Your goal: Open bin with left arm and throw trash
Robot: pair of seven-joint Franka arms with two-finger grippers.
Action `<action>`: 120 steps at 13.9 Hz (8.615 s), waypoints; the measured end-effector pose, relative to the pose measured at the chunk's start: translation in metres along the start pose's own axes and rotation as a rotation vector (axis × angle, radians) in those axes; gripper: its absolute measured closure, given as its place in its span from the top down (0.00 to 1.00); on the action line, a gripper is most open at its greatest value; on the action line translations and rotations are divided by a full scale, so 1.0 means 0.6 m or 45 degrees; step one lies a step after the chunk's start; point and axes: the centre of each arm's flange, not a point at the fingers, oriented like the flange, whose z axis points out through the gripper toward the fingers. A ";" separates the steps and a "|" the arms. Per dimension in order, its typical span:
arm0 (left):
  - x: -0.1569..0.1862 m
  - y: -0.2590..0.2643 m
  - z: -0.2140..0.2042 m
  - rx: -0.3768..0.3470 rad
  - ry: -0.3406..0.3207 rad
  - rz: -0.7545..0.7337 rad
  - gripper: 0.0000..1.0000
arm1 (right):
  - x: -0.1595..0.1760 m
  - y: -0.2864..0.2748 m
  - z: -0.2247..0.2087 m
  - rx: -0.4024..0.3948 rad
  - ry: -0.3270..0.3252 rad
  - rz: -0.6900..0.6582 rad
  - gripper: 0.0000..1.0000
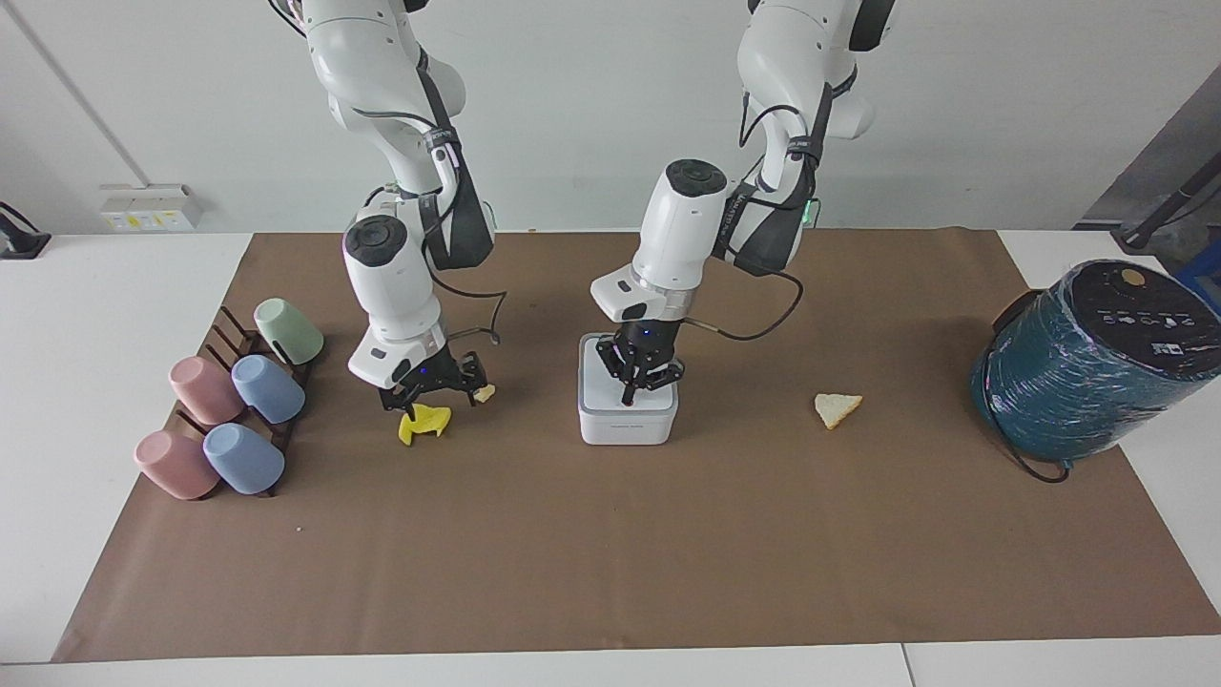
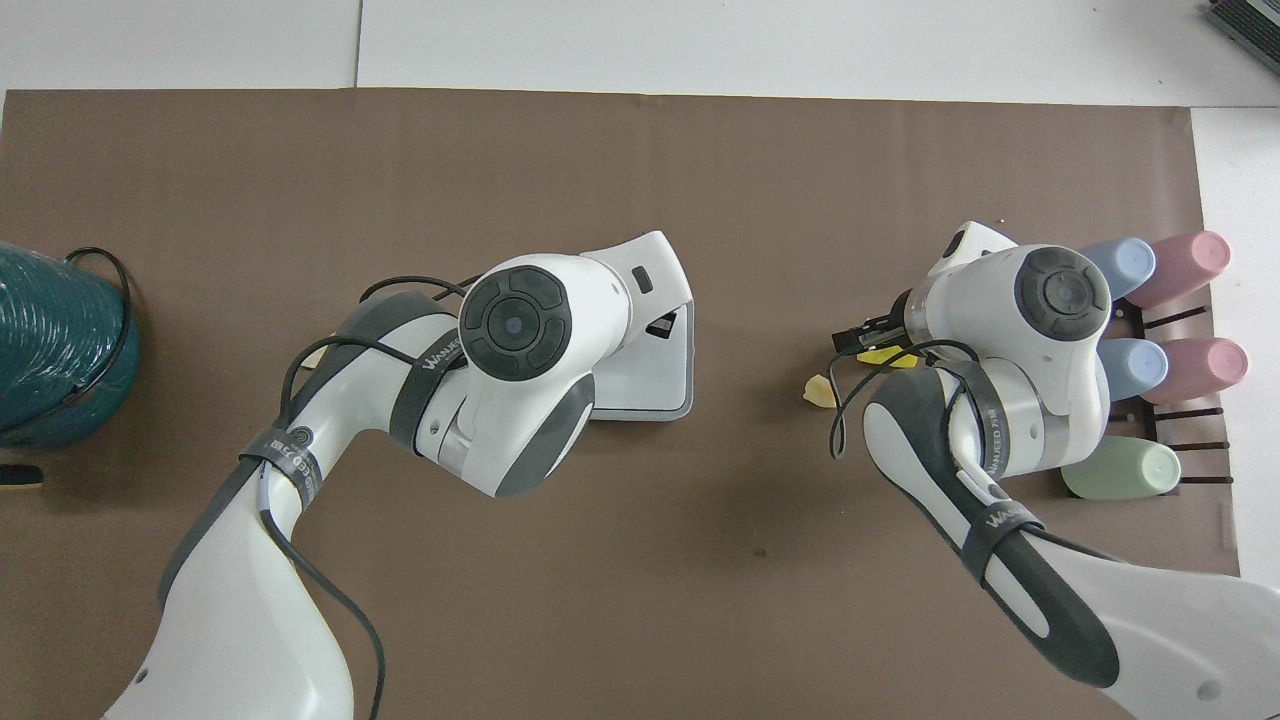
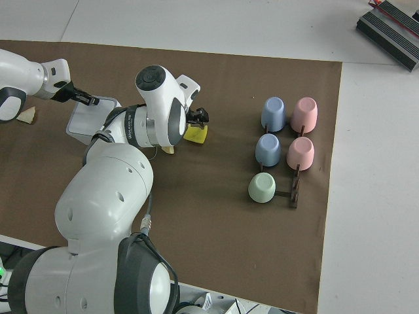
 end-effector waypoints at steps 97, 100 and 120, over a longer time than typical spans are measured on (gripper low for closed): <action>-0.077 -0.260 -0.273 -0.047 -0.178 0.231 1.00 | -0.020 -0.106 -0.007 0.196 0.043 -0.304 0.08; -0.121 -0.386 -0.339 -0.028 -0.250 0.055 1.00 | 0.028 -0.111 -0.096 0.224 0.048 -0.088 0.08; -0.096 -0.480 -0.469 0.138 -0.338 -0.253 1.00 | 0.113 -0.403 -0.129 0.520 0.159 0.544 0.57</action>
